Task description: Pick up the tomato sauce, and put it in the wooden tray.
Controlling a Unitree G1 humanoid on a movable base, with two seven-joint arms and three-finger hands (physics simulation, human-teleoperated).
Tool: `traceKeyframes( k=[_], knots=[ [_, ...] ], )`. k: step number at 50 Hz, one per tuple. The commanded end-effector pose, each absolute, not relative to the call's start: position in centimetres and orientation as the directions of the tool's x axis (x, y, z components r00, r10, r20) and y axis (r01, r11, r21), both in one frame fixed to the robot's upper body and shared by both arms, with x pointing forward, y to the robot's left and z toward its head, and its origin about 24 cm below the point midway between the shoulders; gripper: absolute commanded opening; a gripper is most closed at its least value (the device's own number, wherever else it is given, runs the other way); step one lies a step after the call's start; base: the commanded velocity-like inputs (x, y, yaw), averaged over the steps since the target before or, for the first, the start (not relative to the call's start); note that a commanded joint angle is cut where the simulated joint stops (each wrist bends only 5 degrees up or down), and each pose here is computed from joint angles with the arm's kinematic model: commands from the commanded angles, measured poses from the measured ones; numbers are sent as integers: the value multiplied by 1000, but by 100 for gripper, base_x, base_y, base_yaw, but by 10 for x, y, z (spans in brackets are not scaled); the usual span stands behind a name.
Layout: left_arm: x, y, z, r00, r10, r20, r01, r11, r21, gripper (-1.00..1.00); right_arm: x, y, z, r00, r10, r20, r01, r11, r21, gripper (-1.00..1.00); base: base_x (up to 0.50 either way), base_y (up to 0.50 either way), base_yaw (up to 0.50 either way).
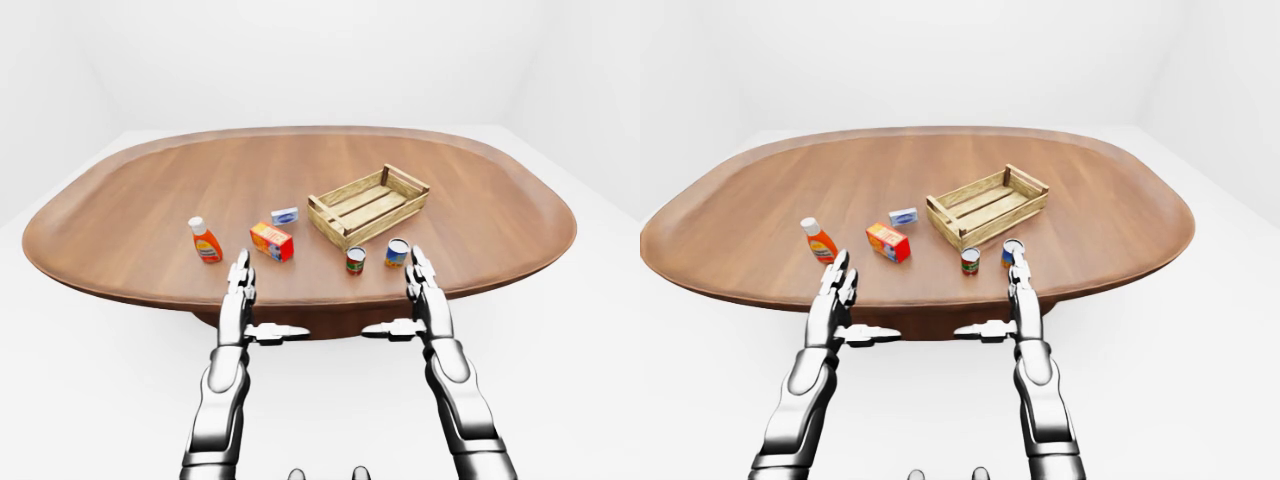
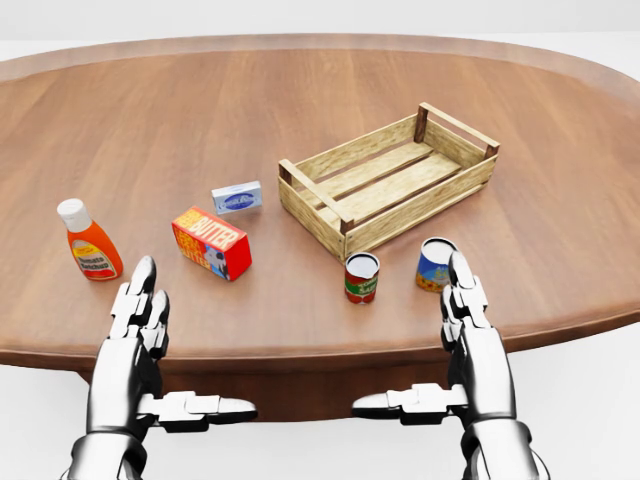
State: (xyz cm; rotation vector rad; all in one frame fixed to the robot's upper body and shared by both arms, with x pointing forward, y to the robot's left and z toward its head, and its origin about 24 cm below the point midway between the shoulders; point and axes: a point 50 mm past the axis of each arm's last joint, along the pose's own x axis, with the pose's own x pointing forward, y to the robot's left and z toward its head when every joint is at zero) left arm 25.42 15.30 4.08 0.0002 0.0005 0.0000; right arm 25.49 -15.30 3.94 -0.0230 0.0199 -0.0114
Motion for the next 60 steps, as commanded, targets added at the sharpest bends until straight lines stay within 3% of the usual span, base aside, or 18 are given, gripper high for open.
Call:
traceKeyframes(
  k=[1, 12, 15, 18, 22, 28, 31, 36, 60],
  knots=[
    [258, 160, 35, 1000, -1, -8, 1, 1000, 8, 99, 259, -159, 31, 996, -31, -79, 24, 996, -89, 100, 0, 0, 0],
    [261, 160, 31, 1000, 3, -21, -3, 1000, 17, 99, 256, -160, 38, 997, -28, -65, 21, 995, -98, 100, 0, 0, 0],
    [256, 163, 39, 1000, 15, 0, -15, 1000, 10, 99, 249, -159, 56, 1000, -19, 10, 20, 995, -99, 100, 0, 0, 0],
    [242, 172, 62, 998, 37, 53, -36, 999, -18, 99, 230, -158, 93, 986, -1, 166, 18, 994, -104, 100, 0, 0, 0],
    [202, 187, 116, 961, 63, 269, -46, 996, -71, 99, 194, -155, 144, 927, 20, 376, 28, 992, -123, 100, 0, 0, 0],
    [163, 209, 160, 875, 137, 464, -91, 989, -119, 98, 162, -158, 180, 852, 11, 524, 61, 991, -119, 100, 0, 0, 0],
    [157, 213, 168, 854, 147, 499, -101, 988, -117, 99, 160, -157, 182, 850, 14, 527, 59, 991, -121, 100, 0, 0, 0],
    [169, 213, 160, 868, 152, 472, -111, 987, -114, 99, 158, -155, 183, 846, 22, 534, 55, 990, -128, 100, 0, 0, 0],
    [165, 210, 162, 867, 140, 479, -101, 989, -106, 98, 151, -154, 183, 849, 50, 526, 3, 995, -100, 100, 6, 0, 0]
  ],
)
